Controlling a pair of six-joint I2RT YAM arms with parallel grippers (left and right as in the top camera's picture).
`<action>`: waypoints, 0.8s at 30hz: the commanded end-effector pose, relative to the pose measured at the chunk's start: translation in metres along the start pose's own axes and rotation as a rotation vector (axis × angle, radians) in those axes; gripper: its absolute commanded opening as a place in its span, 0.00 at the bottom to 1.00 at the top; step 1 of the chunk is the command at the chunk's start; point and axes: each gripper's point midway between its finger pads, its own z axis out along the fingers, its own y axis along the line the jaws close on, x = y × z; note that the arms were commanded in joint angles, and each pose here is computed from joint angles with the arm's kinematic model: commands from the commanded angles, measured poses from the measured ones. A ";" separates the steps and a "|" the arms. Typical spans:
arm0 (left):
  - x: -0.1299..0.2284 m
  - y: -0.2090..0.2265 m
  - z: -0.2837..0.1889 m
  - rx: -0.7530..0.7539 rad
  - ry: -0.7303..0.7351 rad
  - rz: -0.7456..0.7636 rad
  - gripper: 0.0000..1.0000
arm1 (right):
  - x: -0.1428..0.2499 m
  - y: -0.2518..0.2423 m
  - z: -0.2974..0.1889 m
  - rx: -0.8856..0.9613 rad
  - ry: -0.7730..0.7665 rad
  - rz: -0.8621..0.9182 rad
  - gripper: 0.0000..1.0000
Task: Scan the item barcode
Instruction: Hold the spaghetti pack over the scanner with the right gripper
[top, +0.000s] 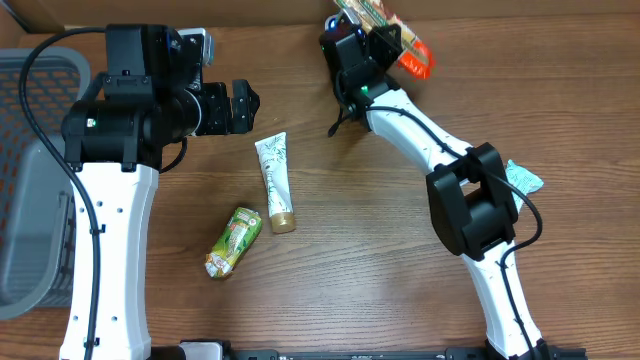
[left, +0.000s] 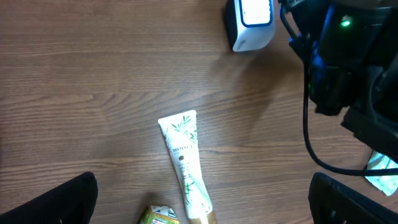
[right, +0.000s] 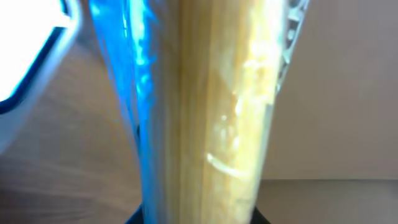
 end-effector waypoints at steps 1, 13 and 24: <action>-0.004 -0.001 -0.001 -0.001 -0.009 0.022 0.99 | -0.008 -0.043 -0.007 0.112 0.030 -0.115 0.04; -0.004 -0.001 -0.001 -0.001 -0.009 0.022 1.00 | 0.008 -0.016 0.013 0.099 0.079 -0.182 0.04; -0.004 -0.001 -0.001 -0.001 -0.009 0.022 1.00 | 0.016 -0.029 0.016 0.156 0.125 -0.138 0.04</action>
